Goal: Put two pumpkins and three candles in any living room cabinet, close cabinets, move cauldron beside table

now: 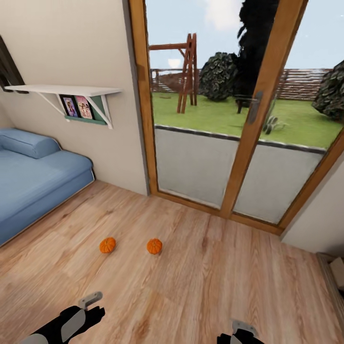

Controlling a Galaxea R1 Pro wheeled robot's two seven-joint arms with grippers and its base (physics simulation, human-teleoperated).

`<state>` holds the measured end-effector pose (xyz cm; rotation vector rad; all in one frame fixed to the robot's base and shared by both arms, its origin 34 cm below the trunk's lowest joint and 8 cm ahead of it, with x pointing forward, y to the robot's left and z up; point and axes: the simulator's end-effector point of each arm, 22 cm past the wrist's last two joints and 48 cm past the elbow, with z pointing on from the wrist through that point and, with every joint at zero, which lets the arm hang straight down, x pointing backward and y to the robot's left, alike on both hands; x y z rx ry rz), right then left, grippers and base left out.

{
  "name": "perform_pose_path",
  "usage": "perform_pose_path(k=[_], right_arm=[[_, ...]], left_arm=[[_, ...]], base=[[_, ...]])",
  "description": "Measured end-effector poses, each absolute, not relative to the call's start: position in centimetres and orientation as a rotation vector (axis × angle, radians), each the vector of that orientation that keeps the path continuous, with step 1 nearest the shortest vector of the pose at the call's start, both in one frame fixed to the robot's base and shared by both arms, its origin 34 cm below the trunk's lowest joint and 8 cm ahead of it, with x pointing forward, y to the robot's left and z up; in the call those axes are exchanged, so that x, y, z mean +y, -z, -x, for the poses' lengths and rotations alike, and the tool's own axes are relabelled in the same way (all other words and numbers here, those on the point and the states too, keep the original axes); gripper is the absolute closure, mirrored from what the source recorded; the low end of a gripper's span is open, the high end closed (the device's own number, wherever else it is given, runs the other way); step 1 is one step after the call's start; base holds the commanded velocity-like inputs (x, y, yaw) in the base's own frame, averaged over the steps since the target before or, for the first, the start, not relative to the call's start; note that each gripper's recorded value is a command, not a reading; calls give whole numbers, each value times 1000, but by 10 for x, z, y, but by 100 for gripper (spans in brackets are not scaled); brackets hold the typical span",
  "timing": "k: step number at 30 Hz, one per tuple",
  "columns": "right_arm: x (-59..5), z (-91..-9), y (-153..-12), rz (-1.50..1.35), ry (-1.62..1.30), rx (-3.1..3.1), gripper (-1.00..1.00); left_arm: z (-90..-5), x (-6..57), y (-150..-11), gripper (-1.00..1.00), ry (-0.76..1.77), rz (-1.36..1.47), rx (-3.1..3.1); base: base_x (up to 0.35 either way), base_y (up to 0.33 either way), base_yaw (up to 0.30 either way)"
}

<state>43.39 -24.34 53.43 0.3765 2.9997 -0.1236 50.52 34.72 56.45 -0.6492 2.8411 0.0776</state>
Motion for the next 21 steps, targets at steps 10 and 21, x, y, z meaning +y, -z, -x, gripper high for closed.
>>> perform_pose_path(k=[10,21], right_arm=[[-242,-434,-534,-376,121,3000,-100],[-243,-434,-534,-377,120,2999,-100]], left_arm=[[-505,348,-565,-100,-79,649,2841],[-505,348,-565,-100,-79,650,2841]], base=[[327,0,291],[327,0,78]])
